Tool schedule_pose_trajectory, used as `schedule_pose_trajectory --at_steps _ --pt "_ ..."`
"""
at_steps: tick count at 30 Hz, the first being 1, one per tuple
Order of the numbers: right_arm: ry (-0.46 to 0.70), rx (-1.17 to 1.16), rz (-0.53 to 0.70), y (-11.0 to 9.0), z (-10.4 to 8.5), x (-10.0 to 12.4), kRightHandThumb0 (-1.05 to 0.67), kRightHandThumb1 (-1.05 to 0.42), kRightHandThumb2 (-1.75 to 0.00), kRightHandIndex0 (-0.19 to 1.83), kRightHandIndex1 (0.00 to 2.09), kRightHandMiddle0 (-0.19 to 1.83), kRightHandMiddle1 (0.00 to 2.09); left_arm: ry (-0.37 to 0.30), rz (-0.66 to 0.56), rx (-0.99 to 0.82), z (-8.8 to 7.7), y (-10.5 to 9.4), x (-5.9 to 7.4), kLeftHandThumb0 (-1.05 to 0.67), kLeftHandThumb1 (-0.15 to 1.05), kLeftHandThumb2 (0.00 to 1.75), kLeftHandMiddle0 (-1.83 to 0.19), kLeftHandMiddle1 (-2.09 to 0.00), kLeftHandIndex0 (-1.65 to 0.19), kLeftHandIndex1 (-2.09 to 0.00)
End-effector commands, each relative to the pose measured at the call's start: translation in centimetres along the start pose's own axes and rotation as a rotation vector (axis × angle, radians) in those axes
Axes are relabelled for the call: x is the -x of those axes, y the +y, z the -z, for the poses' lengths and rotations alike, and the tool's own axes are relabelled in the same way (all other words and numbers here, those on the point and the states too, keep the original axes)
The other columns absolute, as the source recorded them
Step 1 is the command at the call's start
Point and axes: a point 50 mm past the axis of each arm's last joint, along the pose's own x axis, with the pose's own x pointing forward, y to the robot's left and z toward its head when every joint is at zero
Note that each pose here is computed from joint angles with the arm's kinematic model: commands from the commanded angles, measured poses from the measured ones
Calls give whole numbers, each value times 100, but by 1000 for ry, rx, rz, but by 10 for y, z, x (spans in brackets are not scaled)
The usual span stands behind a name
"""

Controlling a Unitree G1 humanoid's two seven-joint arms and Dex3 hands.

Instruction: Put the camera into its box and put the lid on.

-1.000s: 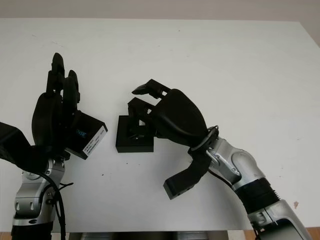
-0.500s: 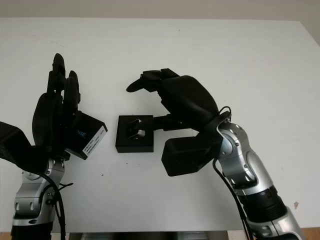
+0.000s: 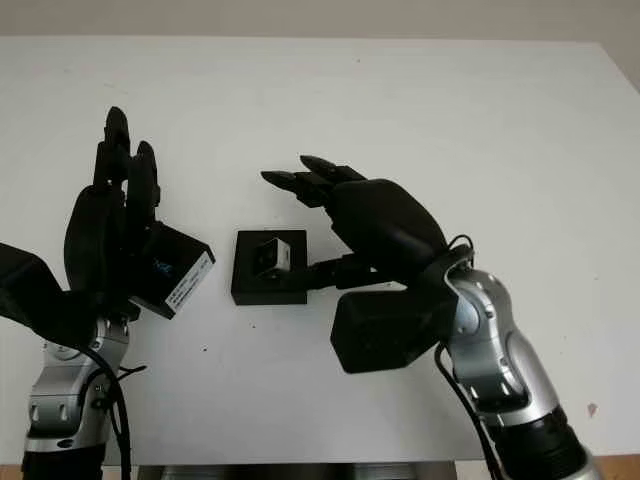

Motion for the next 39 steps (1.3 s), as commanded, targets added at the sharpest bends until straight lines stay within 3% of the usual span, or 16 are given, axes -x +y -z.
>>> schedule_pose_trajectory --at_steps 1,4,8,13,22,39 --pt "4 -42 40 9 4 2 -82 -97 -5 19 12 36 47 -17 2 -12 -3 1 1 -79 105 49 19 0 19 0" --pt "19 -82 86 16 11 1 -78 -96 -5 22 10 26 83 -12 1 -12 -2 1 1 -79 105 50 19 0 19 0" --pt "43 -162 138 24 21 -1 -76 -94 -5 24 10 25 102 -3 1 0 -1 1 1 -80 105 49 19 0 19 0" --pt "60 -193 144 29 26 -2 -74 -91 -5 27 11 27 112 -2 4 -7 -1 1 1 -80 105 48 19 0 19 0" --pt "60 -187 133 29 27 -1 -75 -91 -5 29 12 29 114 -7 -1 4 -2 2 1 -80 105 46 19 0 19 0" --pt "20 -157 23 35 17 6 -80 -93 -6 26 9 33 89 -11 0 3 -2 2 2 -80 105 46 19 0 19 0"
